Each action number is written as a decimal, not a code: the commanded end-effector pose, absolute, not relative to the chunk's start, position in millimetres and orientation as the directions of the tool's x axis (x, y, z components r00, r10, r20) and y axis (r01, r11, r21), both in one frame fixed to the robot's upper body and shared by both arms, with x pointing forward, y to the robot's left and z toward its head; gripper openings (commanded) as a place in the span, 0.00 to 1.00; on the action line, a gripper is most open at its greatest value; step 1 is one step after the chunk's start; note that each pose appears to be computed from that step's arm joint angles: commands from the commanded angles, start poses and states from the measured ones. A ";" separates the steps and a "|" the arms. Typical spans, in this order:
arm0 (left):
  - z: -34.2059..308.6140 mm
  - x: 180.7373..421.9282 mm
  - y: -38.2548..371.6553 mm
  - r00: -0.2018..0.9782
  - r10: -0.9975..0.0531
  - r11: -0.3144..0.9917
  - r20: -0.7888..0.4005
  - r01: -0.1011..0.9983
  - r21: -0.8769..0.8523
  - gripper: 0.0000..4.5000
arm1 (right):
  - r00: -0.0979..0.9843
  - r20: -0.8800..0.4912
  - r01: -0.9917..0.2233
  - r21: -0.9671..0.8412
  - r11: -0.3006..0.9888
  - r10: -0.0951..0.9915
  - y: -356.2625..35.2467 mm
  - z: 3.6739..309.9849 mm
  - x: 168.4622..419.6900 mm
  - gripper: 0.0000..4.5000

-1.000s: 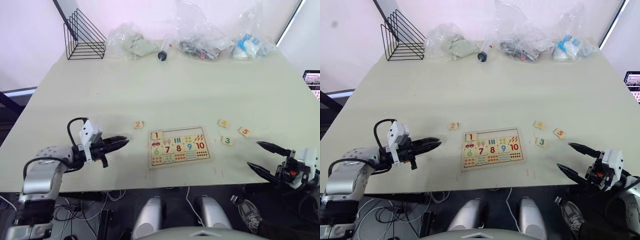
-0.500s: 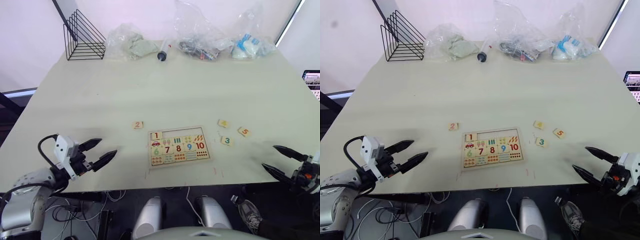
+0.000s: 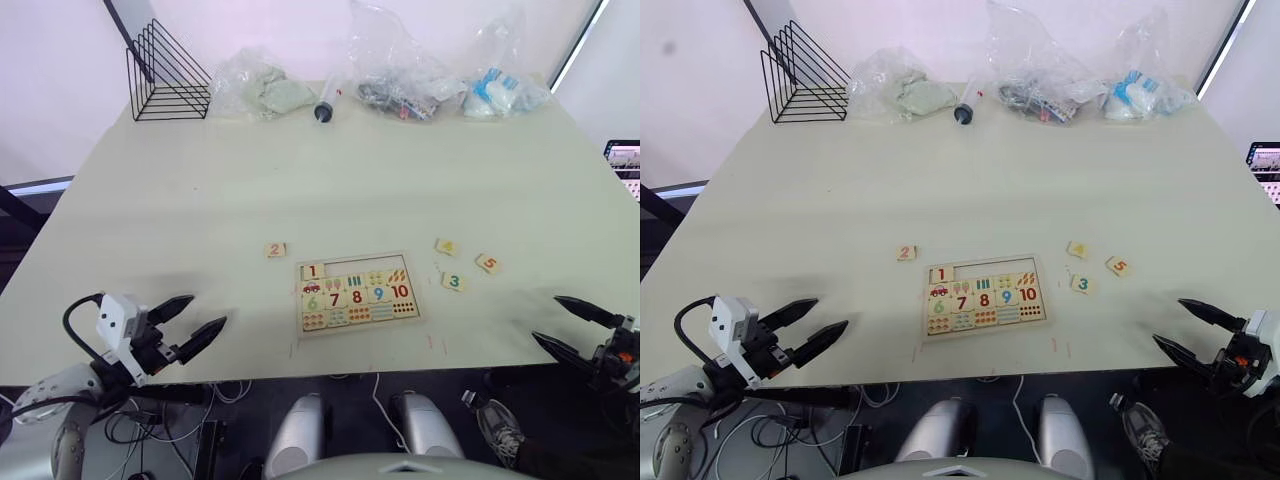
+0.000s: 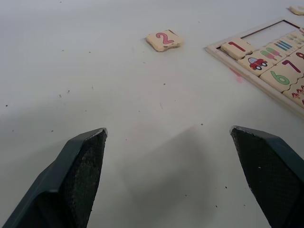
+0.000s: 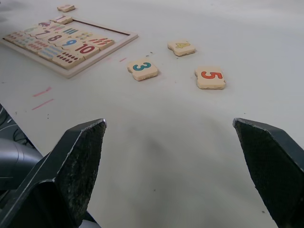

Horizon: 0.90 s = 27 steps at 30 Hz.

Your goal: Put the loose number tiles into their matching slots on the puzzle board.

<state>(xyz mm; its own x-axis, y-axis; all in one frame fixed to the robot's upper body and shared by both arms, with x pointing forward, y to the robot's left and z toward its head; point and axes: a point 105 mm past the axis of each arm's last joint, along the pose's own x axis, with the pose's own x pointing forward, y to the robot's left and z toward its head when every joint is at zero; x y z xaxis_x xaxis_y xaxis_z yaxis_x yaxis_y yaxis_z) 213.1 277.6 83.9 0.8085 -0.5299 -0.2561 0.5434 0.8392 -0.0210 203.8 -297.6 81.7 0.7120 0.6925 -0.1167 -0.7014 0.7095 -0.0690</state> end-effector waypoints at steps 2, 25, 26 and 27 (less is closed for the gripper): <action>95.3 213.6 282.2 0.815 -0.531 0.835 -0.232 0.550 0.022 0.98 | 0.714 -0.094 -0.700 -0.114 0.705 0.694 -299.8 90.3 203.8 1.00; 92.2 217.7 282.3 0.795 -0.555 0.815 -0.246 0.579 0.030 0.98 | 0.687 -0.083 -0.726 -0.114 0.678 0.722 -293.6 90.2 203.4 1.00; 92.3 217.6 282.7 0.794 -0.556 0.814 -0.247 0.579 0.031 0.98 | 0.686 -0.081 -0.727 -0.114 0.677 0.723 -293.2 90.3 203.7 1.00; 92.3 217.7 283.0 0.794 -0.556 0.814 -0.248 0.580 0.032 0.98 | 0.685 -0.080 -0.728 -0.114 0.676 0.724 -292.9 90.4 204.1 1.00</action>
<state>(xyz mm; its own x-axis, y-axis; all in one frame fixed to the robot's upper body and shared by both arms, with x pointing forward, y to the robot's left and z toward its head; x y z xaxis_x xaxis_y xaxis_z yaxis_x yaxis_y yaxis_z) 217.1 281.1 84.9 0.7914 -0.5537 -0.2589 0.5730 0.8196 -0.0011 204.0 -293.2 82.5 0.6871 0.7188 -0.1061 -0.7265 0.6822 -0.0829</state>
